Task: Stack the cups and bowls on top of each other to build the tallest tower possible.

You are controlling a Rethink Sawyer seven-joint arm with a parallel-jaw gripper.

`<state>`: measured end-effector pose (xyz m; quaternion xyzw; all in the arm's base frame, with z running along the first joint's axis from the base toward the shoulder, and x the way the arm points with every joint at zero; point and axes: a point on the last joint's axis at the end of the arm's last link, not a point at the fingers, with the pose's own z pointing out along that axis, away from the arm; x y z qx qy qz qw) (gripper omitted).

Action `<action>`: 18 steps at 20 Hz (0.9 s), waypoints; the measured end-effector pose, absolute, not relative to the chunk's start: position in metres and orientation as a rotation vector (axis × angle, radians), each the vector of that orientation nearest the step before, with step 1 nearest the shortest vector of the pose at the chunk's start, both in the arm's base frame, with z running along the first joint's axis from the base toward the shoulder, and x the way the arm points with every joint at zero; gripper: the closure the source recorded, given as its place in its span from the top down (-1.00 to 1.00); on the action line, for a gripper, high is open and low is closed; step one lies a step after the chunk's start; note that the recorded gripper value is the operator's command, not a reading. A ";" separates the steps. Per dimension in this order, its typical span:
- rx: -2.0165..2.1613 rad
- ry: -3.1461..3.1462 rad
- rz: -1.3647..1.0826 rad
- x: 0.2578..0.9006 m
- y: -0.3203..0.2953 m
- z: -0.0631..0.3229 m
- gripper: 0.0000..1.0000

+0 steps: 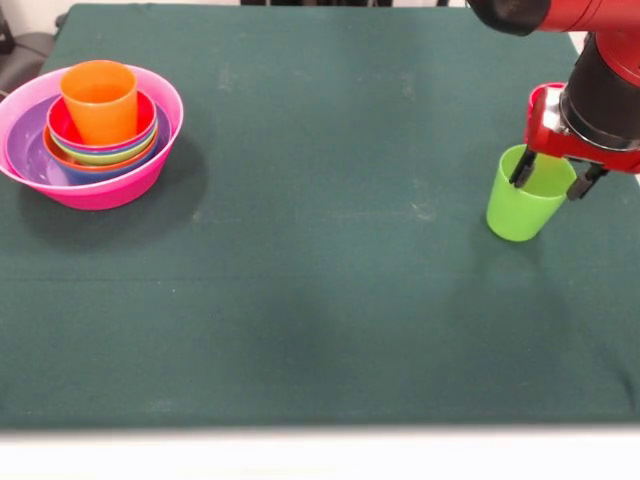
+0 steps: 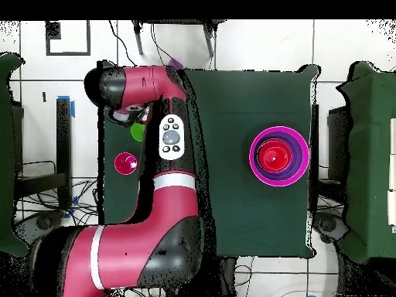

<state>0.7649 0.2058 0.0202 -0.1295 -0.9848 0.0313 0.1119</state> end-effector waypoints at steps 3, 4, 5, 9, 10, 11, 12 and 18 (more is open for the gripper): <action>-0.388 -2.879 0.085 0.762 0.207 0.019 1.00; -0.392 -2.867 0.081 0.759 0.208 0.017 1.00; -0.393 -2.863 0.080 0.757 0.208 0.017 1.00; -0.397 -2.839 0.080 0.749 0.209 0.015 1.00; -0.400 -2.828 0.081 0.745 0.209 0.015 1.00; -0.402 -2.824 0.084 0.743 0.208 0.017 1.00; -0.403 -2.821 0.087 0.742 0.208 0.017 1.00; -0.421 -2.813 0.094 0.739 0.203 0.027 1.00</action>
